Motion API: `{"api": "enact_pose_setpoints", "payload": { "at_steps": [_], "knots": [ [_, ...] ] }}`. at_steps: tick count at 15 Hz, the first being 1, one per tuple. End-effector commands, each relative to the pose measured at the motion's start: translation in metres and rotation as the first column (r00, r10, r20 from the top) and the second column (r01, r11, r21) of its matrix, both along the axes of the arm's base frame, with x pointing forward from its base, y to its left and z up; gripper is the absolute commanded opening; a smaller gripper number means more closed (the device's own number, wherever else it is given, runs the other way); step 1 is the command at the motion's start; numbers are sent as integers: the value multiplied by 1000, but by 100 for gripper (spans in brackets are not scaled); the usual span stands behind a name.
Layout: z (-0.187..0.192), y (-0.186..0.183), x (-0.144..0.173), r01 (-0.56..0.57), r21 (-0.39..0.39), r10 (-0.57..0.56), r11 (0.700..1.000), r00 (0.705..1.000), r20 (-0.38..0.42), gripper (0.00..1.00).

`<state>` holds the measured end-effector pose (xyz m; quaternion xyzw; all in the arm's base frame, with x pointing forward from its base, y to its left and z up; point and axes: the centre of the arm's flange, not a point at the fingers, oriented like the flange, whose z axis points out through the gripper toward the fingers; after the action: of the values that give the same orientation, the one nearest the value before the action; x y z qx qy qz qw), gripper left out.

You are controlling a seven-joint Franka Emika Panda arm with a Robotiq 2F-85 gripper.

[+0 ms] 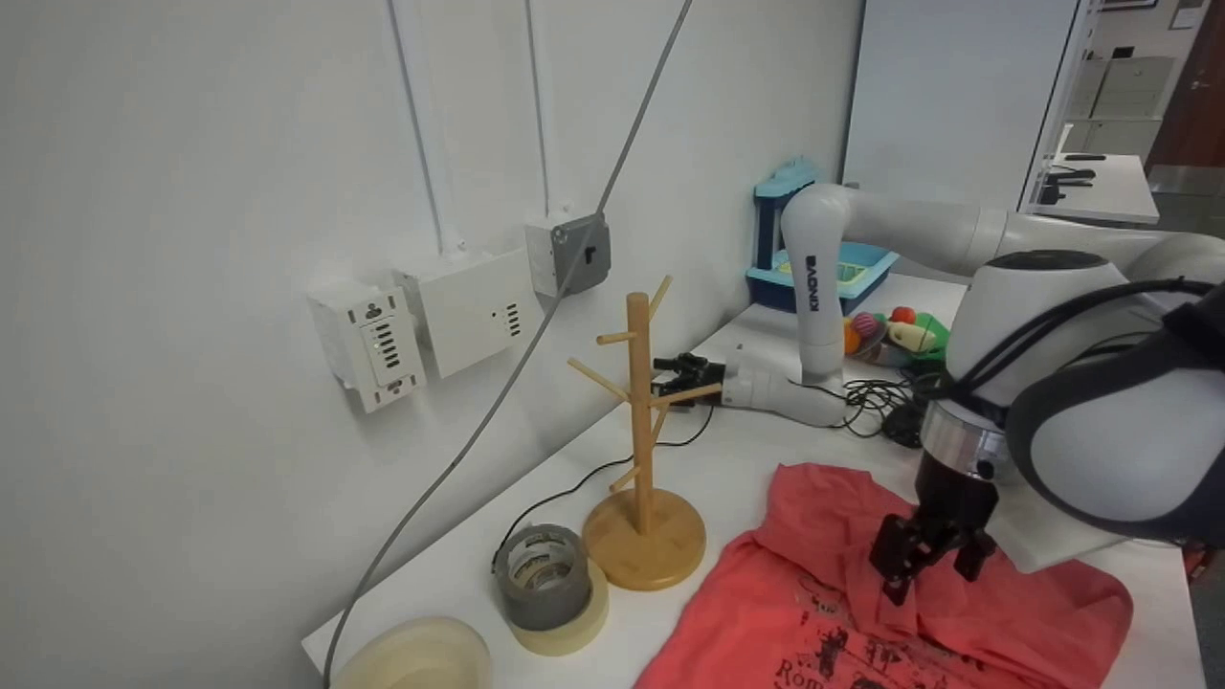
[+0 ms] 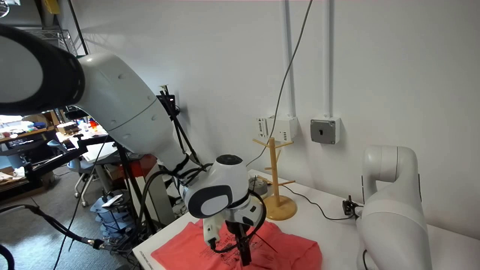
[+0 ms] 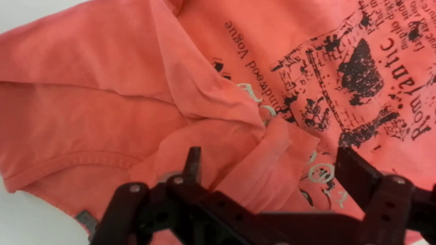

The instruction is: Unfold the sweatshirt sleeves

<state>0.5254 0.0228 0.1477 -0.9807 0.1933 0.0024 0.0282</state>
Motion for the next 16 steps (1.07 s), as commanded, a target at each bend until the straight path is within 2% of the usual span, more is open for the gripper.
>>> {"api": "enact_pose_setpoints", "payload": {
  "at_steps": [1, 12, 16],
  "knots": [
    [-18, 4, 11, 43, -13, -43, 999, 999, 10, 100],
    [-42, 9, 24, 99, -3, -99, 995, 995, -3, 99],
    [-43, 13, 28, 98, -7, -98, 995, 995, -4, 82]
  ]
}}
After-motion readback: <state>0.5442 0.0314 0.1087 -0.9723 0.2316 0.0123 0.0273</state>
